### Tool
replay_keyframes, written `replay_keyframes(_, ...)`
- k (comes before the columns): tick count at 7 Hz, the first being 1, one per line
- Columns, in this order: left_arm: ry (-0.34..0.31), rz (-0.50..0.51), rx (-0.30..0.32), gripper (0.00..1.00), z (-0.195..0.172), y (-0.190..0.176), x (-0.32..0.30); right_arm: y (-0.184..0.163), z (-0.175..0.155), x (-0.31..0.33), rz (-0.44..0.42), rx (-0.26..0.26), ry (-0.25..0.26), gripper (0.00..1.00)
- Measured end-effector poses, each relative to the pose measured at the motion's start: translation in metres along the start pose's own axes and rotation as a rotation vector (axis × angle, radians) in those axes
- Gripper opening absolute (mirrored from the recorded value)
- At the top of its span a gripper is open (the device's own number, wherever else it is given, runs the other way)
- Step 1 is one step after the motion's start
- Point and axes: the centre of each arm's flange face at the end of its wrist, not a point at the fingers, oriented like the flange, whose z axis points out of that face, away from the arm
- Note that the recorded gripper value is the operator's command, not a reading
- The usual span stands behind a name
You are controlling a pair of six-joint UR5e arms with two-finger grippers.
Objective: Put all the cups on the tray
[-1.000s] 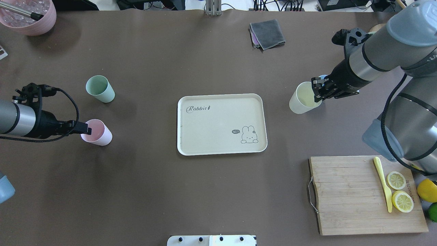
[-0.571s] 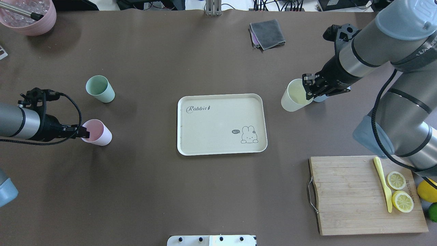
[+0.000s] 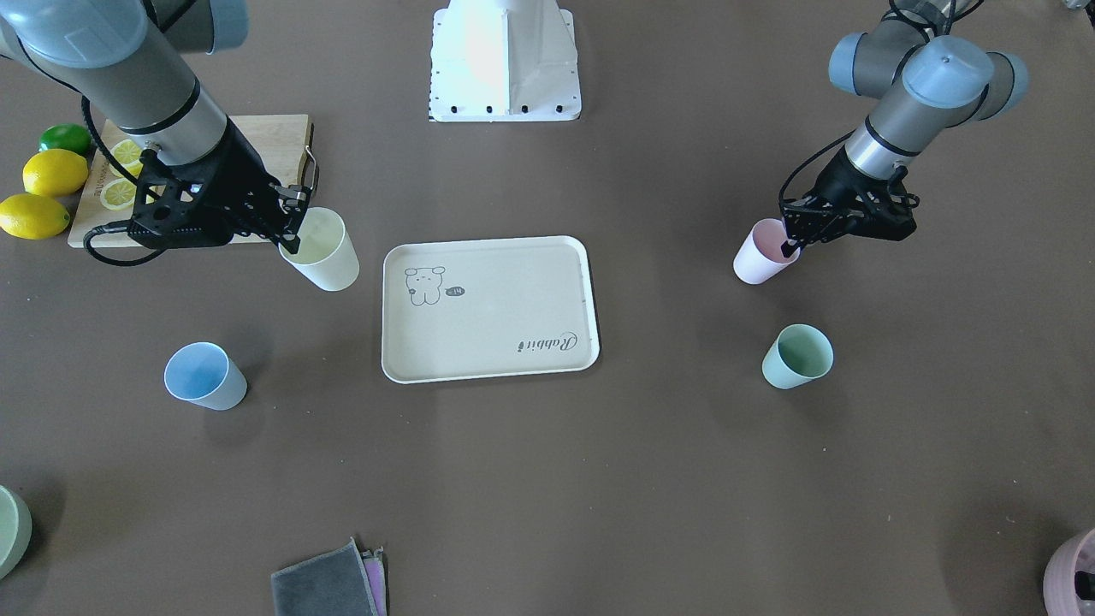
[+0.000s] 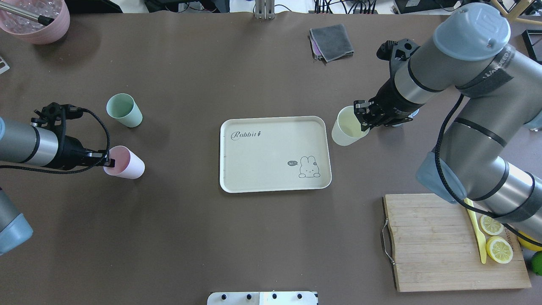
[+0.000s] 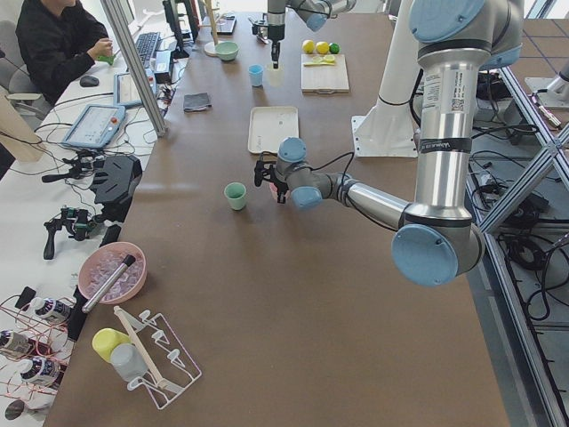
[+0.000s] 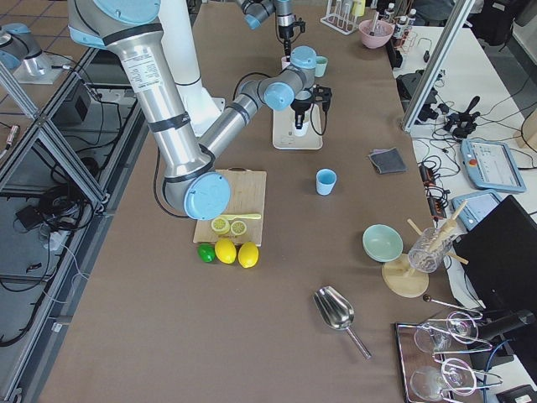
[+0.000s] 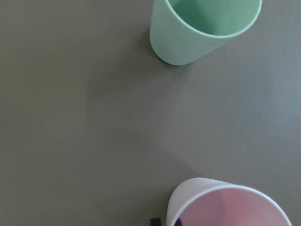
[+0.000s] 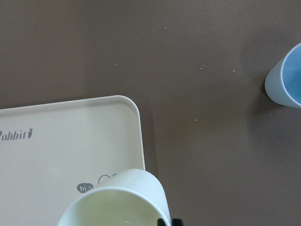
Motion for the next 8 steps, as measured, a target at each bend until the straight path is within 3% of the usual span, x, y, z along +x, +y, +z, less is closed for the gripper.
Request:
replay_keyframes(4,0.025,-0.141,0.001,0.0,-0.02,-0.069,0.17,0.033,0.065,-0.041,-0.071,-0.02,0.062,0.0)
replay_keyframes(6,0.036,-0.189,0.01,0.0,-0.033,-0.078,0.214,0.052,0.093,-0.069,-0.091,-0.035,0.077,0.0)
replay_keyframes(8,0.031,-0.203,0.035,0.0,-0.025,-0.065,0.239,0.046,0.122,-0.095,-0.113,-0.024,0.053,0.0)
